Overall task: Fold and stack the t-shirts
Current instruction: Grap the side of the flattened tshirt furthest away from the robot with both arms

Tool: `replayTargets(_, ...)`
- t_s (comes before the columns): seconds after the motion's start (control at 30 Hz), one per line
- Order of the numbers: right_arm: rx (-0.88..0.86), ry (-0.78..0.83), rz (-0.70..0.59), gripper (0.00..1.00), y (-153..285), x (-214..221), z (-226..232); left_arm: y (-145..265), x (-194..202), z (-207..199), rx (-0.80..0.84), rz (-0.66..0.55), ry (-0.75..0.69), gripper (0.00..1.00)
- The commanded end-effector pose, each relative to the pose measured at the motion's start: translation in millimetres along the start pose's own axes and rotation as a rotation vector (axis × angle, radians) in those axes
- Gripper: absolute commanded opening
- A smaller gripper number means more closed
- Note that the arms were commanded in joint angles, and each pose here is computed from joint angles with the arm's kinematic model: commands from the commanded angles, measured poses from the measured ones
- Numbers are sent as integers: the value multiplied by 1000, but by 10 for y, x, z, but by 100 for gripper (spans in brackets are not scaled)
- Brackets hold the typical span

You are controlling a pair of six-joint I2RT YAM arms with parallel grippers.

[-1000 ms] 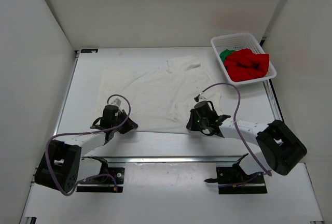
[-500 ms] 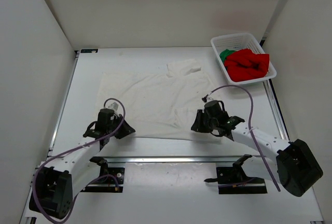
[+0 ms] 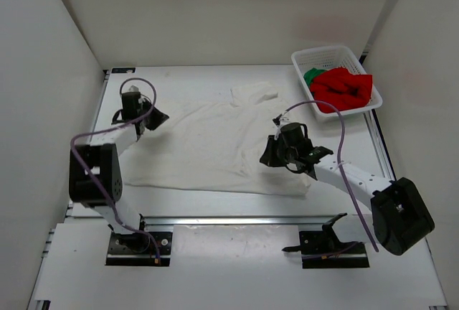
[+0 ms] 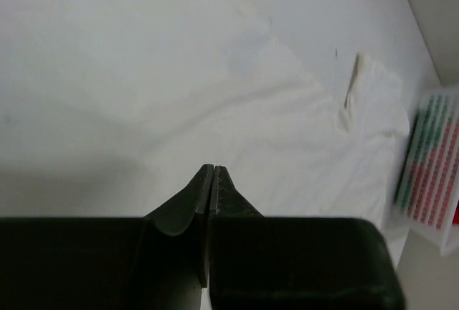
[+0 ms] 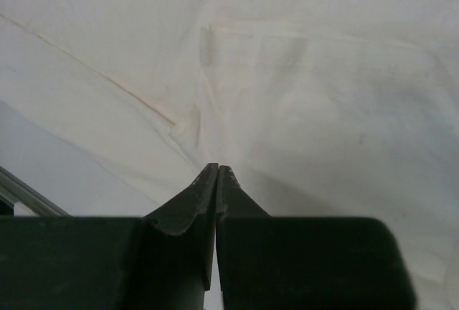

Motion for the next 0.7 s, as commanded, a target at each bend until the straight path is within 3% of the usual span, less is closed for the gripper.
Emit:
replayTargets(0.0,-27,49,-22,0,-62,11,8,-238,-693,91,-91,-122,-21,11)
replayTargets(0.17,-50,45,-20,0,-54,124,-95,-550,-1243,447,-269,-138,-84,20)
replayTargets(0.33,-75,6,-44,1,-21,95,-198,-829,-1290,767,-364,-77,-107,28)
replayTargets(0.67,-154,40,29,0,-118,220,-88,-1096,-1429,1005,-312,-83,-6,44)
Point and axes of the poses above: each gripper's point midway between its finger pads, its own y axis back along the fingers, its own z axis along the line the jaws close on, x = y × z, the point moved 2 cm from there along y, back along the fingers, and after that the axes turned 3 degrees about -y, right-handed, at the moved point
